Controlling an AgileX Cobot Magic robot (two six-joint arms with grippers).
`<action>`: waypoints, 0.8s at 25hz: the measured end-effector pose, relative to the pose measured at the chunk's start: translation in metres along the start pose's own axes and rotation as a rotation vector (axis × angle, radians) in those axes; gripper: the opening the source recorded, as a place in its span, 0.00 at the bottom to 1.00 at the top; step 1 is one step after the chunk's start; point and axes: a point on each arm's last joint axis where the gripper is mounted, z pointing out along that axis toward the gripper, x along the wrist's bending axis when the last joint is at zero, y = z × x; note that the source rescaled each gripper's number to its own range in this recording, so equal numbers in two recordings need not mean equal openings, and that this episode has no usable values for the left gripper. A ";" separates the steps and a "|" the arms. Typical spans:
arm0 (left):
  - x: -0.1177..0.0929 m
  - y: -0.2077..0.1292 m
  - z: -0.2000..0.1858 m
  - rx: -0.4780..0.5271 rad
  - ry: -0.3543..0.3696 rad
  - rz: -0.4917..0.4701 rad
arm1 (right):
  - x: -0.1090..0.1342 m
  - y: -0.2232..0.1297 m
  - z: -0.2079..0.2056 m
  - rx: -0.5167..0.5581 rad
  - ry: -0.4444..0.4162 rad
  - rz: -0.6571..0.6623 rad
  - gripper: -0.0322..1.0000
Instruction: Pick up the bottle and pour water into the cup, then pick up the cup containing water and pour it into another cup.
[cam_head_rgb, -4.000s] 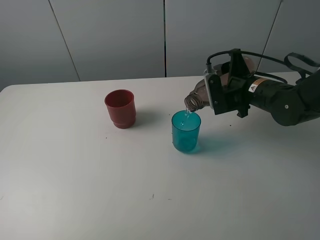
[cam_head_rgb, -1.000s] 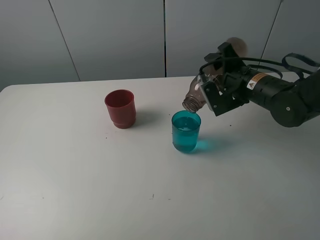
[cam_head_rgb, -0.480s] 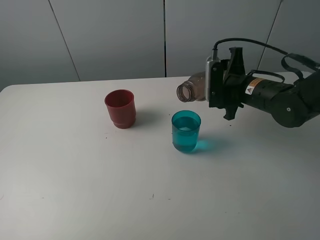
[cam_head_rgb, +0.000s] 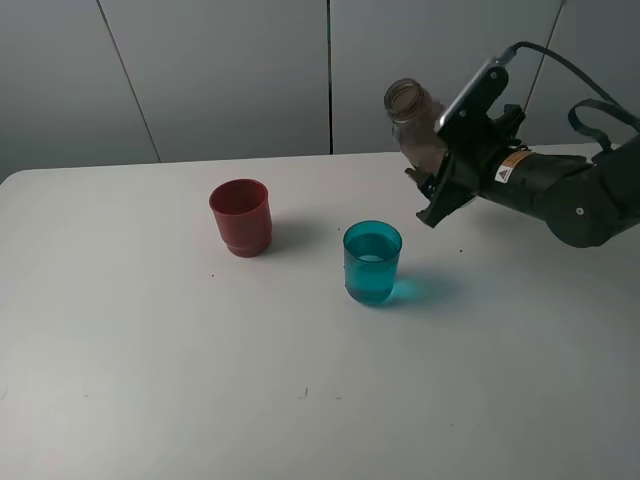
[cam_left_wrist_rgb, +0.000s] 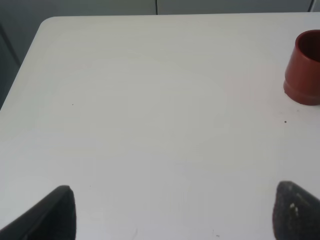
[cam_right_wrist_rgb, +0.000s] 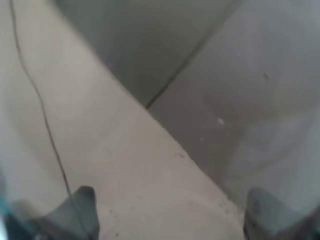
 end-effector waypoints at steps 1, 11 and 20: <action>0.000 0.000 0.000 0.000 0.000 0.000 | -0.006 -0.001 0.001 0.000 -0.018 0.089 0.04; 0.000 0.000 0.000 0.000 0.000 0.002 | -0.047 -0.020 0.031 -0.017 -0.092 0.512 0.04; 0.000 0.000 0.000 0.000 0.000 0.004 | -0.052 -0.028 0.068 -0.035 -0.090 0.522 0.04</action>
